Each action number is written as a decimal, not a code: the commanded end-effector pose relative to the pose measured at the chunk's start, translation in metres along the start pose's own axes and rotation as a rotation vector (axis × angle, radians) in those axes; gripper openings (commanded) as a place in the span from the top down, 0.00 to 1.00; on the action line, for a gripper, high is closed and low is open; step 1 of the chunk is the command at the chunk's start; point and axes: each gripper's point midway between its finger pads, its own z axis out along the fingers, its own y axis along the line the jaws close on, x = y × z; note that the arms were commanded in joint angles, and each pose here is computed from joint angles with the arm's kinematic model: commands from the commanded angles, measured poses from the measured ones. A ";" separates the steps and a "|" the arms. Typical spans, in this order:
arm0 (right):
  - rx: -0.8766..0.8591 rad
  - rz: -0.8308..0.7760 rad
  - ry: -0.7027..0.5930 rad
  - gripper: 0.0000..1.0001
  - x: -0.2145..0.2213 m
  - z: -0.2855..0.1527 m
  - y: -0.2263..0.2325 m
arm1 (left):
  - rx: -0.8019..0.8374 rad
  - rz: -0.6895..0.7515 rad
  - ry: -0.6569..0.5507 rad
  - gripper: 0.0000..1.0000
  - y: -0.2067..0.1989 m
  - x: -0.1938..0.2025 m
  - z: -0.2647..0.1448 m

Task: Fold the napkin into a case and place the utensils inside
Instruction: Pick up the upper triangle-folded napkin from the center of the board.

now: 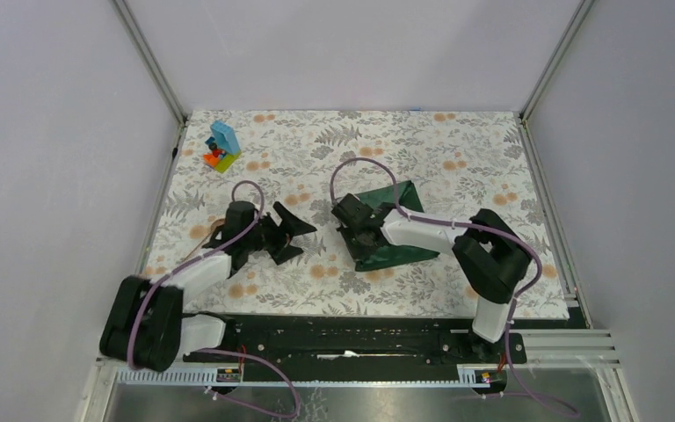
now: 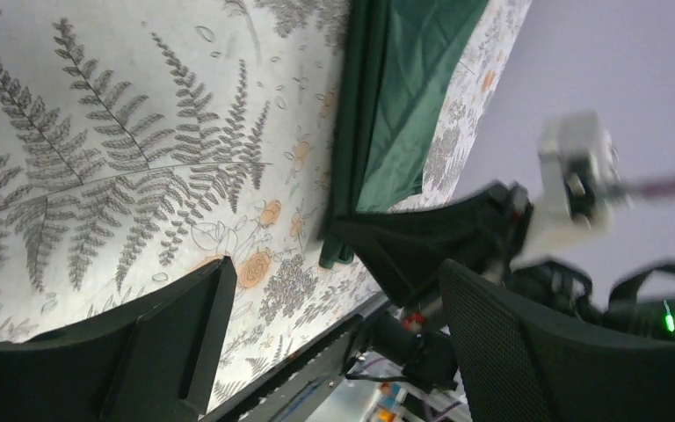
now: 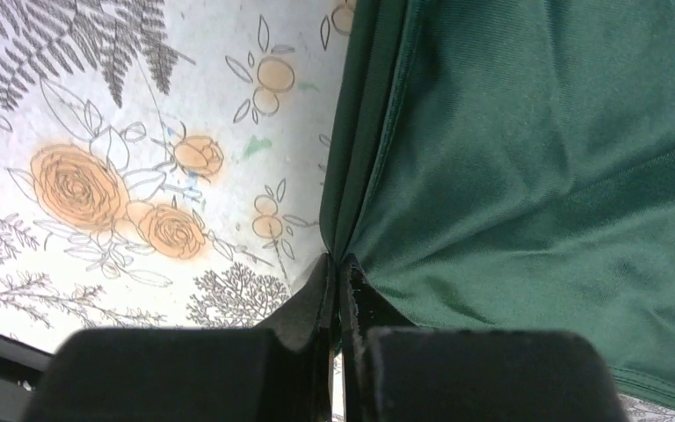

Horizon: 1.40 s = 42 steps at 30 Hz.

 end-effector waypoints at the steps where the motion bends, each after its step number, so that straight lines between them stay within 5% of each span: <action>1: -0.124 -0.020 -0.067 1.00 -0.004 -0.016 0.018 | 0.121 -0.122 0.002 0.08 -0.030 -0.018 0.030; 10: -0.146 -0.011 -0.090 1.00 -0.007 -0.023 0.021 | 0.043 -0.172 -0.056 0.15 -0.015 -0.025 0.114; 13: -0.167 -0.010 -0.090 1.00 -0.007 -0.027 0.024 | 0.022 -0.172 -0.119 0.29 -0.003 -0.035 0.126; 20: -0.186 -0.004 -0.107 1.00 -0.010 -0.032 0.027 | -0.061 -0.139 -0.206 0.42 0.026 -0.050 0.142; 37: -0.193 0.002 -0.103 1.00 -0.002 -0.032 0.025 | -0.048 -0.121 -0.200 0.64 0.035 -0.053 0.161; 42: -0.191 -0.011 -0.094 1.00 0.002 -0.030 0.024 | -0.036 -0.070 -0.206 0.80 0.028 -0.056 0.155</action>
